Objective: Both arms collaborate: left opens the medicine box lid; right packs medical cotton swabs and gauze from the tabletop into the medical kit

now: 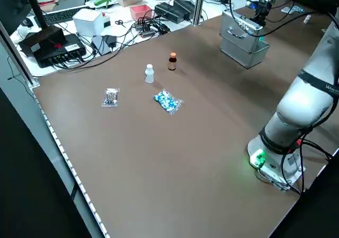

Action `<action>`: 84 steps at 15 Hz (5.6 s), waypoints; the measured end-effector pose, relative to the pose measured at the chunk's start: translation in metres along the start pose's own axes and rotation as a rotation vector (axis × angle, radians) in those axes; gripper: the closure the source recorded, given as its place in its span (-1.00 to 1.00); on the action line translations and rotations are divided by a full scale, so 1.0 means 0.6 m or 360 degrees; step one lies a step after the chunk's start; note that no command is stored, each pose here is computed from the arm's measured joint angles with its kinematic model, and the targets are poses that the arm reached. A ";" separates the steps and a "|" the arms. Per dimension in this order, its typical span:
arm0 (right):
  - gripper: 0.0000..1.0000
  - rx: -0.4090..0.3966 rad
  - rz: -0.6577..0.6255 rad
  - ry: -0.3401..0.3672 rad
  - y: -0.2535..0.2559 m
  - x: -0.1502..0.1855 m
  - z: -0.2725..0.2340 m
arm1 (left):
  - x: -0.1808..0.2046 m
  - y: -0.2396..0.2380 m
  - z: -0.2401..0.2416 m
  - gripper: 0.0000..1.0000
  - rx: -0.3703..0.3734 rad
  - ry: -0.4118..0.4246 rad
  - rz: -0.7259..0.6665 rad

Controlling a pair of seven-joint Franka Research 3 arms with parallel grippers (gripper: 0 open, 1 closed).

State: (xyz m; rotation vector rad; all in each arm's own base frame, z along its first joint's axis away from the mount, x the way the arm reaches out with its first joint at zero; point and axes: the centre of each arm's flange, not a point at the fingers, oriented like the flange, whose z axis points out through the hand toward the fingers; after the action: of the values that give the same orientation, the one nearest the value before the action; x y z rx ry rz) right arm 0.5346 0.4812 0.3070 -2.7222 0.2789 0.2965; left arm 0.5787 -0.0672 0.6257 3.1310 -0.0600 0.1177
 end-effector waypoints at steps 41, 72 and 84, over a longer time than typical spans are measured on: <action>-0.81 -0.0537 -0.0361 0.0489 0.456 0.416 -0.070 | 0.000 0.006 0.001 -1.00 -0.0001 -0.0002 0.0010; 0.35 -0.0201 -0.0299 0.0126 -0.035 0.009 -0.040 | 0.000 0.007 0.003 -1.00 -0.0002 -0.0004 0.0011; -0.99 -0.0186 -0.0246 0.0161 -0.022 0.032 -0.086 | 0.000 0.004 0.003 -1.00 -0.0001 -0.0004 0.0007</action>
State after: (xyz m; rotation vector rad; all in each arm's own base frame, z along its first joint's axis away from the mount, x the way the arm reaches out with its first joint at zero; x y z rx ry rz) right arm 0.5645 0.4699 0.3539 -2.8590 0.0797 0.1360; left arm 0.5789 -0.0695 0.6238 3.1304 -0.0666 0.1134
